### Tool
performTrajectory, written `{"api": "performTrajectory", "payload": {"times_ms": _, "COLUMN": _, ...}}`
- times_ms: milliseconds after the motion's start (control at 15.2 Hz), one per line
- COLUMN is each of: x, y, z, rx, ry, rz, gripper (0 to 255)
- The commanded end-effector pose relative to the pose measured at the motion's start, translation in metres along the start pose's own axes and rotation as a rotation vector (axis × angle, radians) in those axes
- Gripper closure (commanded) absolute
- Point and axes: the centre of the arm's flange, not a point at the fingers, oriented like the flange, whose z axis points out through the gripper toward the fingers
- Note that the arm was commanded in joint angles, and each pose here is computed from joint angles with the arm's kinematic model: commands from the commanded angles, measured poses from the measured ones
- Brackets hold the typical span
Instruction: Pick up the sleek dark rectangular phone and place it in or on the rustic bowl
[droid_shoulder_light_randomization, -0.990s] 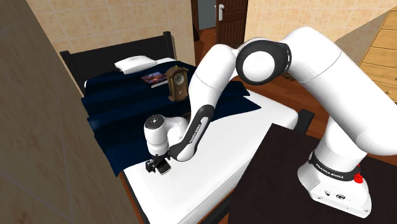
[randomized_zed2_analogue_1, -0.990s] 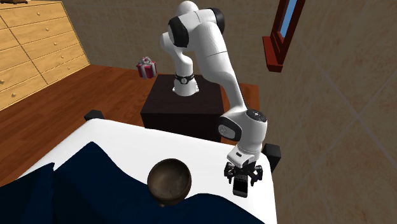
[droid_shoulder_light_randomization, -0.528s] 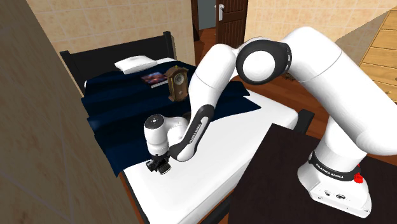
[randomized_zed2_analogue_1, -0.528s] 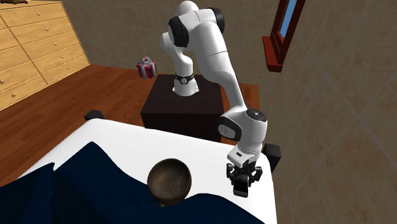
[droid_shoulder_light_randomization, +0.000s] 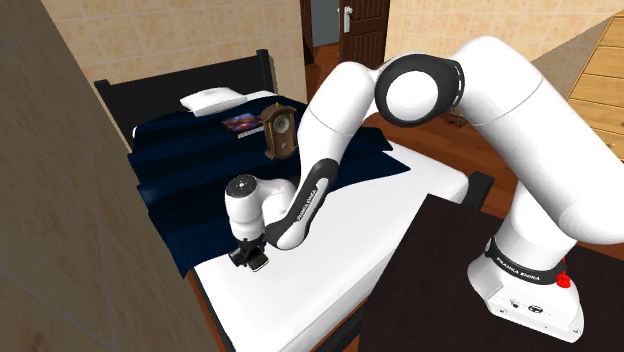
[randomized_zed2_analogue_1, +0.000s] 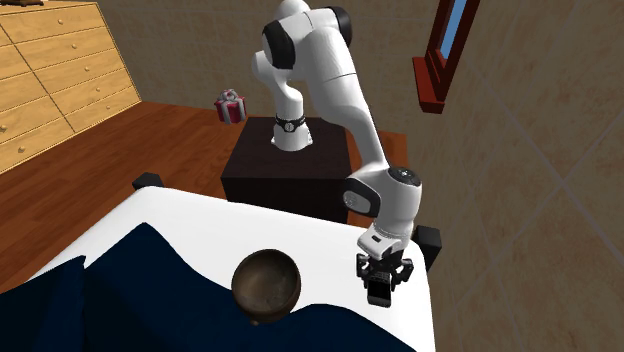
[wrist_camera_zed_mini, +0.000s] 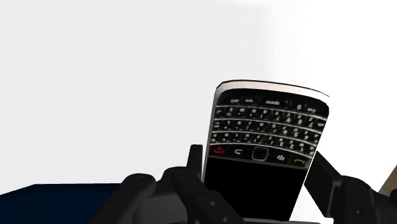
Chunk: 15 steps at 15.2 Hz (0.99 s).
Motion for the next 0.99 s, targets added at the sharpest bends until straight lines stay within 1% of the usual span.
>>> {"api": "performTrajectory", "payload": {"times_ms": 0, "x": 0.002, "y": -0.001, "z": -0.010, "rx": 0.000, "ry": 0.000, "rz": 0.000, "gripper": 255}}
{"api": "performTrajectory", "payload": {"times_ms": 924, "x": 0.018, "y": 0.000, "z": -0.083, "rx": 0.000, "ry": 0.000, "rz": 0.000, "gripper": 255}}
